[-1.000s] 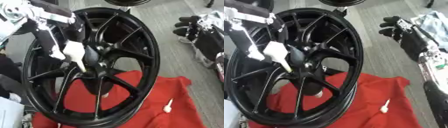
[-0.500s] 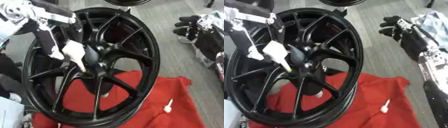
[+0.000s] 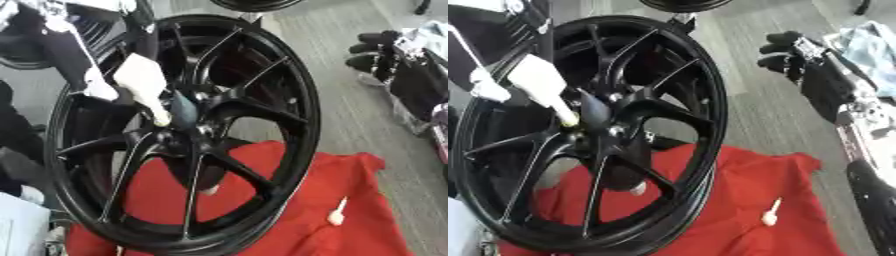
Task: Pull the pin out of the wheel hub.
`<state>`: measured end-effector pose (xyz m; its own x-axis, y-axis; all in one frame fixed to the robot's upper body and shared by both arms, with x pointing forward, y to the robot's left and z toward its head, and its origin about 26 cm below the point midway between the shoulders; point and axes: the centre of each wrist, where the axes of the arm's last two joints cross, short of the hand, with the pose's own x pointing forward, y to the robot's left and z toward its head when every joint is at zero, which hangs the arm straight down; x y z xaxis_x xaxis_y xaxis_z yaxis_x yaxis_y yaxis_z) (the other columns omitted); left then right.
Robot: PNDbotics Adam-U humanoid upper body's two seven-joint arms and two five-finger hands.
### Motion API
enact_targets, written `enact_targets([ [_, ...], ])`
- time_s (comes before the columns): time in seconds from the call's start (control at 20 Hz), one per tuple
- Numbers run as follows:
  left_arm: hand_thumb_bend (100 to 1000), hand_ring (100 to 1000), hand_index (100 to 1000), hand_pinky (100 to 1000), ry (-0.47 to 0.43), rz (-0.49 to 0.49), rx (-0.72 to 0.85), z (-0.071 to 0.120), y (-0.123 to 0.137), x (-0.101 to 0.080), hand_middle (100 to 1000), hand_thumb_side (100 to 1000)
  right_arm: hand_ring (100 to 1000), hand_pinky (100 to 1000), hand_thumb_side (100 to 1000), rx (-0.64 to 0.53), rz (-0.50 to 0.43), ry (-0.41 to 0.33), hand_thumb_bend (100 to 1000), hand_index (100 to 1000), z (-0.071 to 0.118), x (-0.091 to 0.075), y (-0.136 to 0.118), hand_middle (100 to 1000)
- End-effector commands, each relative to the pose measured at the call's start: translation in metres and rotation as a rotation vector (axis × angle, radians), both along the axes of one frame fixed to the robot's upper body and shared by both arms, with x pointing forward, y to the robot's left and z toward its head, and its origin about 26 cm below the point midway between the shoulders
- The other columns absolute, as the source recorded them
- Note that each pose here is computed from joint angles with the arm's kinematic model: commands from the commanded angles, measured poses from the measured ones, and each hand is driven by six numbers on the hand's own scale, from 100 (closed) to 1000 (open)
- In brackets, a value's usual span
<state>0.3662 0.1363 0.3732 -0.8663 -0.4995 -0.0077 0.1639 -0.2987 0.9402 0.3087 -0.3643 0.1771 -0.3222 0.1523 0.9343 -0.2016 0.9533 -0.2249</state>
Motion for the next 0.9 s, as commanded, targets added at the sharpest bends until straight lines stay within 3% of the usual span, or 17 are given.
enact_targets([
  [0.05,226,687,244,801,-0.076,0.033,-0.085,0.030,0.027,-0.015,544,100,762,924,737,-0.035,-0.011,-0.020,100,828,0.011,-0.002,-0.005,738],
  [0.3,201,676,238,794,-0.131,0.136,-0.235,0.042,0.073,-0.024,539,100,762,924,735,-0.035,-0.018,-0.023,100,828,0.011,-0.002,-0.006,738],
  [0.5,178,667,238,789,-0.134,0.327,-0.342,0.037,0.126,-0.017,536,100,762,924,734,-0.033,-0.031,-0.028,100,828,0.012,-0.003,-0.008,738],
  [0.7,167,663,243,790,-0.131,0.544,-0.435,0.021,0.184,-0.007,536,100,762,925,731,-0.030,-0.039,-0.033,100,828,0.013,-0.004,-0.010,738],
  [0.9,167,667,265,786,-0.117,0.740,-0.486,-0.008,0.236,0.001,550,100,762,925,731,-0.028,-0.046,-0.033,100,828,0.012,-0.005,-0.011,738],
])
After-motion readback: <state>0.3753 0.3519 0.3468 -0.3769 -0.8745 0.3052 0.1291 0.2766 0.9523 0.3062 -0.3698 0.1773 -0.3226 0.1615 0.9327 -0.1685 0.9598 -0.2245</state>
